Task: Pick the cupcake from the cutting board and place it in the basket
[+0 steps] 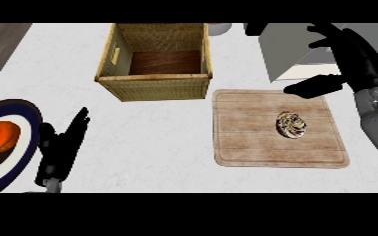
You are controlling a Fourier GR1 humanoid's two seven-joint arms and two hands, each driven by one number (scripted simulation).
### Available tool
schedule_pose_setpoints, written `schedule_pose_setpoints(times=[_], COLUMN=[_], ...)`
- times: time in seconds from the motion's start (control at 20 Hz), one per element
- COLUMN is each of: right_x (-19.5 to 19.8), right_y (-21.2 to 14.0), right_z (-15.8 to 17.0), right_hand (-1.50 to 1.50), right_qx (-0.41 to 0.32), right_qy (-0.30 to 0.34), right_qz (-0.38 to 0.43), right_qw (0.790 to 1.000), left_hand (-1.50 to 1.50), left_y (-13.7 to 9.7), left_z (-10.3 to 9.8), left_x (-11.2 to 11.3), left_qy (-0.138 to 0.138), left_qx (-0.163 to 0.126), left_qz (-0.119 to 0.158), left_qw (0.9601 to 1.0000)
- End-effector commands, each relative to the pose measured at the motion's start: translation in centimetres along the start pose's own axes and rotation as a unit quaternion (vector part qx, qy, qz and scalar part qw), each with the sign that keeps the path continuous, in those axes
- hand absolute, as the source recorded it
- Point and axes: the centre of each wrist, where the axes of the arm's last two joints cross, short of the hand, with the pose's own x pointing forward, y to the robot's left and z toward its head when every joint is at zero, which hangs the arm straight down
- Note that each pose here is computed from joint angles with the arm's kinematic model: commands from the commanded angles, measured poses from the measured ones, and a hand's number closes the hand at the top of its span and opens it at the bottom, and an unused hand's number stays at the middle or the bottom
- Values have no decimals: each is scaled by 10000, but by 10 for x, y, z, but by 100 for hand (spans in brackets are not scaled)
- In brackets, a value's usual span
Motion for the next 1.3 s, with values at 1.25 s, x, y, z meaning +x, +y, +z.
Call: schedule_pose_setpoints(times=[1.25], right_x=[39], right_y=[-104], right_z=[67], right_hand=[-150], right_qx=[2058], right_qy=[1282], right_qz=[1239], right_qw=[9622], left_hand=[0], left_y=[5], left_z=[19], left_x=[-23], left_qy=[662], left_qx=[-121], left_qz=[33], left_qw=[9977])
